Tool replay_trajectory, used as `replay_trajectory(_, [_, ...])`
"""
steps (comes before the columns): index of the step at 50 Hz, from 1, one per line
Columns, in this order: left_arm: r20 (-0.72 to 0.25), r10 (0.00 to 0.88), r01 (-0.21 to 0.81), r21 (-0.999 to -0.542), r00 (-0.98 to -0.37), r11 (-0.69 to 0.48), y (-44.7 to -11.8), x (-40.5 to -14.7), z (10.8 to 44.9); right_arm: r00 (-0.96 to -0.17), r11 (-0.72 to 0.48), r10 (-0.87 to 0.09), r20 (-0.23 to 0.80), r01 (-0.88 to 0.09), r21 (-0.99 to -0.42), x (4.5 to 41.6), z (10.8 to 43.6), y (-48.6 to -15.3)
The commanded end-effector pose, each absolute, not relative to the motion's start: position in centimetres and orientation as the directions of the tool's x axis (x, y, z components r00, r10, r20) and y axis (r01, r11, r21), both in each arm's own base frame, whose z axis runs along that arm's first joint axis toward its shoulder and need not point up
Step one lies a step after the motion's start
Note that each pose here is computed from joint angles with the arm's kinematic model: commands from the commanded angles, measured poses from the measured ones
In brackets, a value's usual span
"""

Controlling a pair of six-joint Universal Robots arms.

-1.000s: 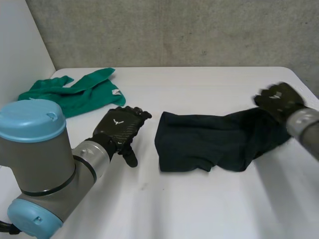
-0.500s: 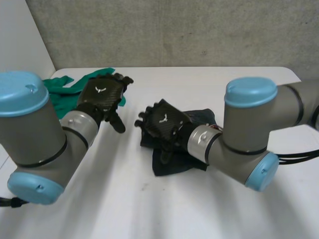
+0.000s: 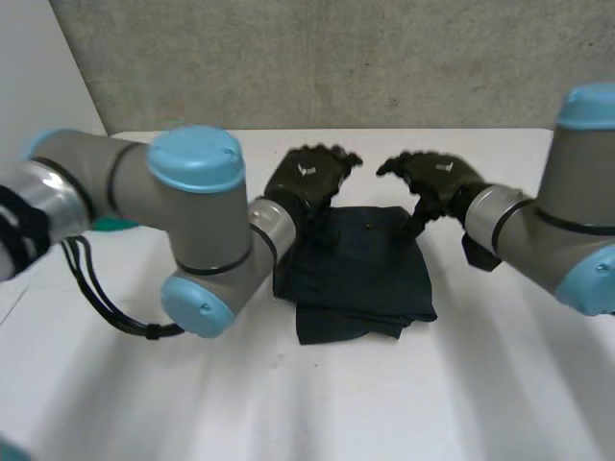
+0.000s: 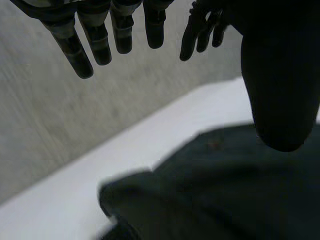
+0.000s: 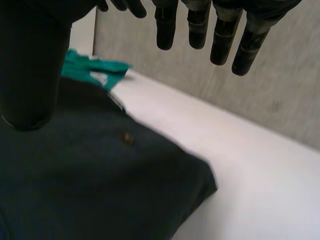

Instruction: Fold the laundry.

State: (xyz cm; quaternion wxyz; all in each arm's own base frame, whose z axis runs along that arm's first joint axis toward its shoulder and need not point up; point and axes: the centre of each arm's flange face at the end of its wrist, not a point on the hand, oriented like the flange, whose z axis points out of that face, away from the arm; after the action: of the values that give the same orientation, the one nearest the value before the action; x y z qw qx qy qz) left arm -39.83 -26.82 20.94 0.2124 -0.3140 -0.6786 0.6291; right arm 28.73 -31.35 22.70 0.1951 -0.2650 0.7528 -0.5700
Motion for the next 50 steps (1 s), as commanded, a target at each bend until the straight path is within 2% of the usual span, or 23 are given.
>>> replay_trajectory(1, [-0.127,0.643,0.300,-0.939,-0.755,0.167,-27.7,-38.6,15.9,-0.778,0.336,-0.628,-0.017,-0.251,-0.908,29.4,16.3,-32.8])
replay_trajectory(8, [-0.195,0.634,0.407,-0.890,-0.748,0.206,-27.8,-36.8,14.1,-0.751,0.325,-0.658,0.061,-0.357,-0.876,29.3,13.6,-32.8])
replay_trajectory(13, [-0.257,0.647,0.471,-0.864,-0.718,0.179,-27.4,-36.5,13.8,-0.735,0.282,-0.661,0.155,-0.435,-0.855,29.0,13.1,-32.9])
replay_trajectory(16, [-0.264,0.653,0.474,-0.865,-0.710,0.164,-27.1,-36.8,14.2,-0.727,0.247,-0.653,0.211,-0.469,-0.848,28.8,13.6,-33.0])
replay_trajectory(20, [-0.263,0.660,0.455,-0.881,-0.704,0.133,-26.7,-37.1,15.8,-0.738,0.213,-0.633,0.232,-0.454,-0.865,28.6,15.5,-33.0])
replay_trajectory(30, [-0.242,0.620,0.317,-0.948,-0.746,0.012,-25.9,-36.4,24.3,-0.792,0.062,-0.552,0.260,-0.350,-0.935,27.5,21.5,-31.5])
replay_trajectory(34, [-0.195,0.617,0.236,-0.972,-0.762,-0.014,-25.1,-35.6,27.7,-0.815,0.036,-0.514,0.266,-0.330,-0.943,26.6,23.1,-30.2])
replay_trajectory(36, [-0.154,0.647,0.188,-0.982,-0.747,-0.016,-24.4,-35.2,29.5,-0.821,0.029,-0.502,0.271,-0.329,-0.944,26.3,23.6,-29.4])
replay_trajectory(39, [-0.102,0.689,0.163,-0.986,-0.717,0.023,-23.4,-34.5,30.4,-0.818,0.035,-0.508,0.270,-0.333,-0.942,26.1,23.7,-27.5])
replay_trajectory(44, [-0.036,0.719,0.160,-0.981,-0.694,0.106,-22.5,-33.5,30.6,-0.790,0.058,-0.555,0.261,-0.350,-0.935,26.7,21.7,-25.2])
replay_trajectory(50, [-0.018,0.724,0.167,-0.977,-0.690,0.134,-21.9,-33.1,30.3,-0.748,0.046,-0.611,0.259,-0.360,-0.932,27.8,19.1,-22.5])
